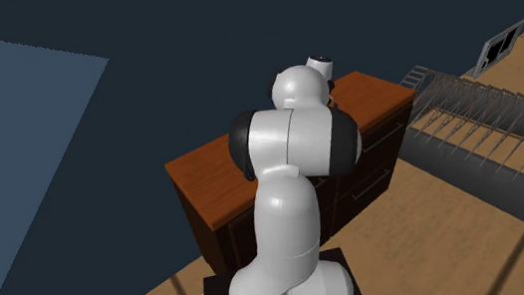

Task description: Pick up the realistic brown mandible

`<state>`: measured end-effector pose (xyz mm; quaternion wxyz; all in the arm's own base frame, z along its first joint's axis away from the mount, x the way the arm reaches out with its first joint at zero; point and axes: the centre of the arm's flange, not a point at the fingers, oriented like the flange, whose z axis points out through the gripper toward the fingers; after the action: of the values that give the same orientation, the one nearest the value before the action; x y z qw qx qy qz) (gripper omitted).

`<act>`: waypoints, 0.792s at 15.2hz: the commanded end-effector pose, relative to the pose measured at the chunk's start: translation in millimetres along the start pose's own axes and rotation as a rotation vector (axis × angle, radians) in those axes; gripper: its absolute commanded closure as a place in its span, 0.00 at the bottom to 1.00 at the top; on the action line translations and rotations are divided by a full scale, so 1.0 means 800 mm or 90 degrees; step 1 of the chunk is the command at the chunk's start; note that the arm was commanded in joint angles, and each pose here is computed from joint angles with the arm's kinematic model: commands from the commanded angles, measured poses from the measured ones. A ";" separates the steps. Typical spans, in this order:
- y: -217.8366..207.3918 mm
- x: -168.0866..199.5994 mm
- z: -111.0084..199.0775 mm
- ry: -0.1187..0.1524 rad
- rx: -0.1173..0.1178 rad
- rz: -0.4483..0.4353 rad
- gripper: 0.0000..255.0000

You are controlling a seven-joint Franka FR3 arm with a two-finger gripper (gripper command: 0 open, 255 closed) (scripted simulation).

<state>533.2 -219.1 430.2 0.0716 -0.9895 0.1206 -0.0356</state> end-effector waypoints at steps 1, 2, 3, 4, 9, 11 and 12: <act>-0.001 0.000 -0.012 -0.001 0.000 0.000 1.00; -0.002 0.001 -0.018 -0.001 0.000 0.000 1.00; -0.003 0.001 -0.025 -0.001 0.000 0.000 1.00; -0.004 0.002 -0.031 -0.001 0.000 0.000 1.00; -0.009 0.003 -0.064 -0.001 0.000 0.000 1.00; -0.011 0.004 -0.077 -0.001 0.000 0.000 1.00; -0.012 0.004 -0.083 -0.001 0.000 0.000 1.00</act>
<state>533.2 -221.0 491.5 0.0715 -0.9895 0.1209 -0.0352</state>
